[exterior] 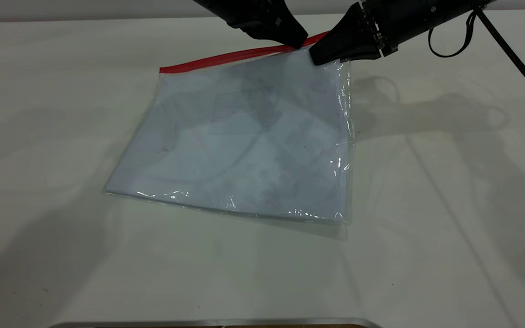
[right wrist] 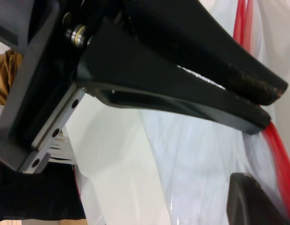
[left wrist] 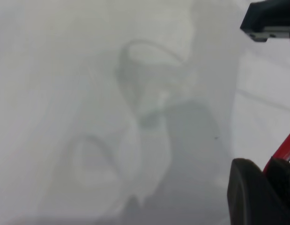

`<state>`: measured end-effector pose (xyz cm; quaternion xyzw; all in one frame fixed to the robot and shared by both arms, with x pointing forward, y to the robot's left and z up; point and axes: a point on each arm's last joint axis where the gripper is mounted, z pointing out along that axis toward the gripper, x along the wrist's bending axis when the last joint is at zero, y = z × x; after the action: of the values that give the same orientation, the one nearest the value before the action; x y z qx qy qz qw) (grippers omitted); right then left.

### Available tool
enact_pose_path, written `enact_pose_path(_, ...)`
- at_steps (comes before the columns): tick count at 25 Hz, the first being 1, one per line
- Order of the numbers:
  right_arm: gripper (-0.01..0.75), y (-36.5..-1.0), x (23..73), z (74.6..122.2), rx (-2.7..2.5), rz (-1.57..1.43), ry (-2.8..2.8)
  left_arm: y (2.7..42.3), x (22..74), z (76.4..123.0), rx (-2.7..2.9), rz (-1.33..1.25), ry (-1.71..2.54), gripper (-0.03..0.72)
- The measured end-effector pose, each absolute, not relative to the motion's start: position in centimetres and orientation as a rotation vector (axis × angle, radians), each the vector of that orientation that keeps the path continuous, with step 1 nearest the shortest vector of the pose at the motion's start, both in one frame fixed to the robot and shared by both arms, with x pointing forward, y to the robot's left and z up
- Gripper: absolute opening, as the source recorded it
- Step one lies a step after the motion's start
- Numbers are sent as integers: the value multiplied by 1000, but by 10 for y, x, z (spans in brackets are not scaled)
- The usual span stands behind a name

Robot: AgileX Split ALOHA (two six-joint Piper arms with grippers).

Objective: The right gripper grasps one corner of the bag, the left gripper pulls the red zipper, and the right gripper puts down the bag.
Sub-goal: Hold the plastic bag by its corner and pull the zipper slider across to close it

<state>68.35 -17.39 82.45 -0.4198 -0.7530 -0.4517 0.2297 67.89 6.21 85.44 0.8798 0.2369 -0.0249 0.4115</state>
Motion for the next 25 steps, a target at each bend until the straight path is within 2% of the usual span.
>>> enact_pose_path(25,33,-206,693,834,-1231,-1332,-2005,144,711,850,2239,55,730,111)
